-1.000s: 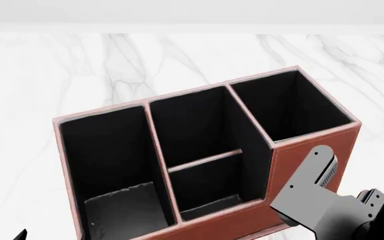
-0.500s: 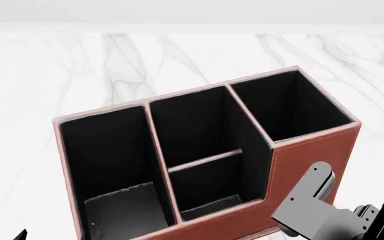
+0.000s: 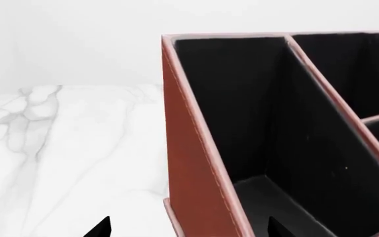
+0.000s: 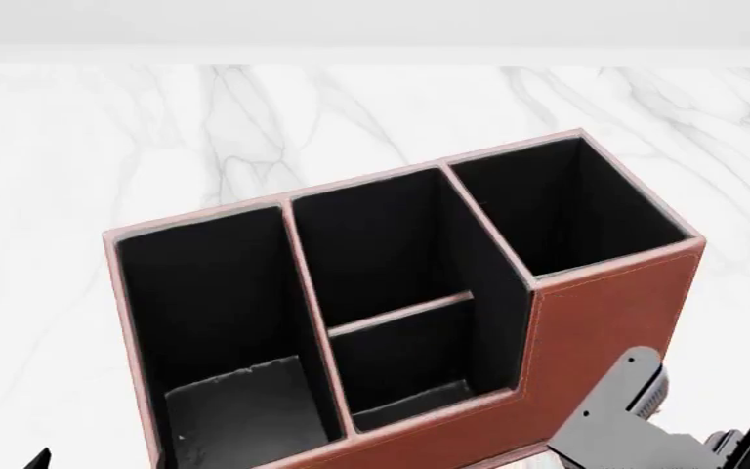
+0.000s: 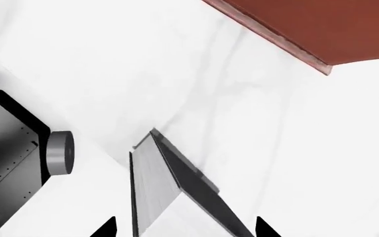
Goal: Pick up the book and place it in the left compartment of the caddy.
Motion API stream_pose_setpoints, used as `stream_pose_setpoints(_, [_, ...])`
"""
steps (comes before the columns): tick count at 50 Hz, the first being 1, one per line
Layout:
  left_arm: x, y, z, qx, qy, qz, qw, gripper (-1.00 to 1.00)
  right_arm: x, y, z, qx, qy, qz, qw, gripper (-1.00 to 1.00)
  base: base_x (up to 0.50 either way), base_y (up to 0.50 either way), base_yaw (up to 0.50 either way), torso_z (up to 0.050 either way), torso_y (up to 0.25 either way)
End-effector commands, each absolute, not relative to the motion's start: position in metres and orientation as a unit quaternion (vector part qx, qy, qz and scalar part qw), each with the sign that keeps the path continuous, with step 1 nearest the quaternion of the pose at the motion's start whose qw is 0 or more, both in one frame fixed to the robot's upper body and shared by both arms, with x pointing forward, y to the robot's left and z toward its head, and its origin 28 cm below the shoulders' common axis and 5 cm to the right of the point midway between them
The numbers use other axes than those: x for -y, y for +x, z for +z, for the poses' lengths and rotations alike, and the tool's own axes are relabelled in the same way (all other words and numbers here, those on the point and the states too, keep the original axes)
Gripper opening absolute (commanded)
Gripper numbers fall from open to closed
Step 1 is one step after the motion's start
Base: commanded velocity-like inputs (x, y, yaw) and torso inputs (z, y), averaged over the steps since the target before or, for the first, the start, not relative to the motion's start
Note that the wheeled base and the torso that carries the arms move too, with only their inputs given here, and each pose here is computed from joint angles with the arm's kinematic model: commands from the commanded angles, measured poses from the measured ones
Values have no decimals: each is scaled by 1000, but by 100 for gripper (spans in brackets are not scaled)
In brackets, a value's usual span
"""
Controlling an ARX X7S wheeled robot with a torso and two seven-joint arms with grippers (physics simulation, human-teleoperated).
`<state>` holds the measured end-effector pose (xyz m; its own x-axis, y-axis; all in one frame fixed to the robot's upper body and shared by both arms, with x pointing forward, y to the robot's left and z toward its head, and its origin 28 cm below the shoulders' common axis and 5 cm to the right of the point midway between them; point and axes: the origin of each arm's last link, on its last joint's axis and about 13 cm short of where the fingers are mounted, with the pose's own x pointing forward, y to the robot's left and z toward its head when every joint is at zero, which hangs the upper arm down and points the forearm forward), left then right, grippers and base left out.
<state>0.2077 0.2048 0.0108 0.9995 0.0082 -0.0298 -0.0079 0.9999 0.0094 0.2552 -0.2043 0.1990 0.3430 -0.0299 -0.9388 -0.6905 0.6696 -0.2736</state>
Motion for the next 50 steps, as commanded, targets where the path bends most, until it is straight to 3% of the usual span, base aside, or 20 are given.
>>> stream_pose_setpoints(1, [-204,209,13,-10,1,2,1000,100,198,260,195,-524,-341,243,742,100,0,0,0,0,0])
stream_pose_setpoints(2, [-204,209,13,-10,1,2,1000,100,198,260,194,-518,-346,242,744,-100,0,0,0,0,0])
stream_pose_setpoints(20, [-203,208,13,-10,2,0,1000,100,193,262,185,-510,-347,263,742,-100,0,0,0,0,0])
stream_pose_setpoints(26, [-203,208,13,-10,1,0,1000,100,190,271,179,-484,-312,233,784,-100,0,0,0,0,0])
stream_pose_setpoints(27, [-203,208,13,-10,1,-1,1000,100,189,276,180,-466,-293,218,806,-100,0,0,0,0,0])
stream_pose_setpoints(36, [-203,208,13,-9,1,-1,1000,100,185,289,182,-440,-200,172,858,-100,0,0,1,0,0])
stream_pose_setpoints(41, [-203,208,14,-9,0,0,1000,100,189,307,190,-409,-61,81,907,-100,0,0,0,0,0])
stream_pose_setpoints(50, [-204,208,14,-9,0,0,1000,100,185,310,198,-404,-14,55,913,-100,0,0,0,0,0])
